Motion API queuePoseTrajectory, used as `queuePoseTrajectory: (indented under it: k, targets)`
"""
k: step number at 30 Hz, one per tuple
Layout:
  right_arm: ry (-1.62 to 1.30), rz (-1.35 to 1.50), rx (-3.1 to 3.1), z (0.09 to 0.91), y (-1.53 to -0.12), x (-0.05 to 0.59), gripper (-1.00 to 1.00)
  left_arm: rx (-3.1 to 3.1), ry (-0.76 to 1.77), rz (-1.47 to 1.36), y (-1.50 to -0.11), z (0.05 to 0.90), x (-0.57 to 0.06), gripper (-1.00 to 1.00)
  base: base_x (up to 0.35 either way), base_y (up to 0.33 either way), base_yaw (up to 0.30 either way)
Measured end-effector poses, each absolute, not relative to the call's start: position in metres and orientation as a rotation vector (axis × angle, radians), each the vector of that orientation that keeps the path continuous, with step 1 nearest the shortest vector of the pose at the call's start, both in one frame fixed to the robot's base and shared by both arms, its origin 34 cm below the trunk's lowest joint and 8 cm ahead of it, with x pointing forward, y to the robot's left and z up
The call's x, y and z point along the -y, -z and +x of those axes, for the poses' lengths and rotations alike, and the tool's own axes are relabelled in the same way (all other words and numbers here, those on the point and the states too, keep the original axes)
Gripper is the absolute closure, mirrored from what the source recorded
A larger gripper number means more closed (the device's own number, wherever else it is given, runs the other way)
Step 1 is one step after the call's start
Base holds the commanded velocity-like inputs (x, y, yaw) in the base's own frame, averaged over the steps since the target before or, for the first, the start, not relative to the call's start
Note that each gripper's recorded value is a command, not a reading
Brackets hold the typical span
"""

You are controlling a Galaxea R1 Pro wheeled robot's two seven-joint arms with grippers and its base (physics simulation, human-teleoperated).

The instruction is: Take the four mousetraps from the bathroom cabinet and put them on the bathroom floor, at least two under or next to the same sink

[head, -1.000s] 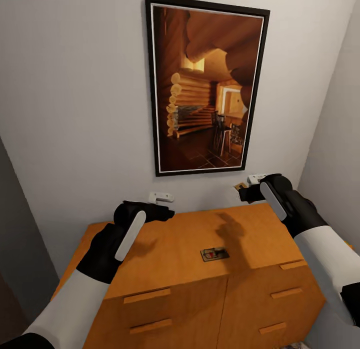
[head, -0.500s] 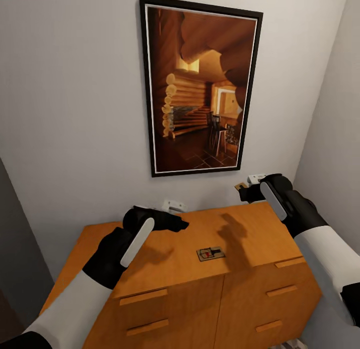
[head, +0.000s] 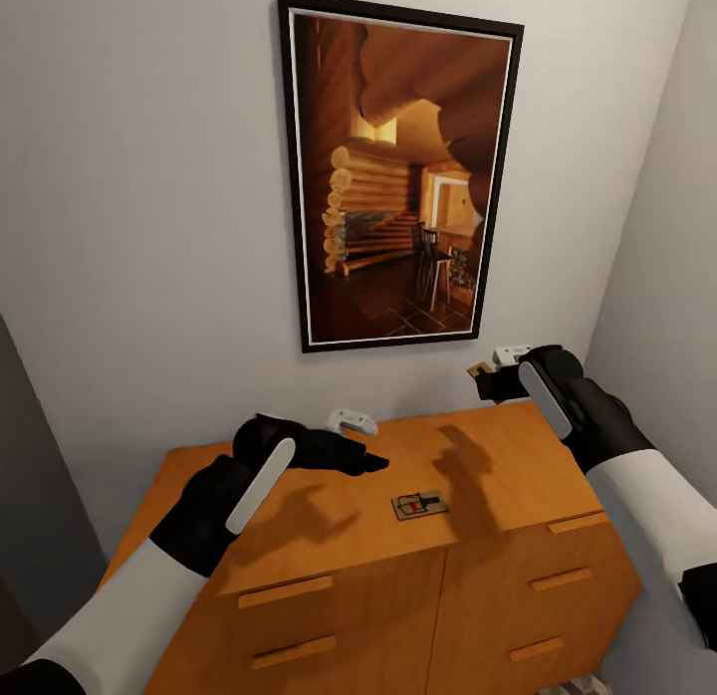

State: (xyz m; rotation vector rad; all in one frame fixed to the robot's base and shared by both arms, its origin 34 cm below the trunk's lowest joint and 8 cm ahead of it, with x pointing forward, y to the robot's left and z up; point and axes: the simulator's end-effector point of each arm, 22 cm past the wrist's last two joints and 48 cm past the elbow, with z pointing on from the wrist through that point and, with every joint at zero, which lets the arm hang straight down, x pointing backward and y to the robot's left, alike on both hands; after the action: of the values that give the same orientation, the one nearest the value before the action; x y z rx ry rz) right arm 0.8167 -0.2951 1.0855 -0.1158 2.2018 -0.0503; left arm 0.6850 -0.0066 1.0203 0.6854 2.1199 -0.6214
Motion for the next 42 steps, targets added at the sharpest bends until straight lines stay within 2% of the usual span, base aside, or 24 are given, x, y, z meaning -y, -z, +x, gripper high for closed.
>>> queuePoseTrajectory:
  k: [9, 21, 28, 42]
  targets:
    - [0.049, -0.116, -2.201, 0.817, -1.086, 0.295, 1.00, -2.101, 0.607, 0.722, -1.023, 0.684, 0.004, -1.00, 0.000, 0.000, -0.010]
    - [0.055, -0.116, -2.196, 0.816, -1.089, 0.295, 1.00, -2.093, 0.582, 0.732, -1.024, 0.685, 0.003, -1.00, 0.000, 0.000, -0.136]
    - [0.056, -0.118, -2.195, 0.816, -1.089, 0.294, 1.00, -2.084, 0.465, 0.757, -1.021, 0.692, 0.005, -1.00, 0.000, 0.000, -0.016]
    - [0.053, -0.119, -2.194, 0.816, -1.090, 0.294, 1.00, -2.152, 0.405, 0.773, -0.996, 0.699, 0.015, -1.00, 0.000, 0.000, -0.001]
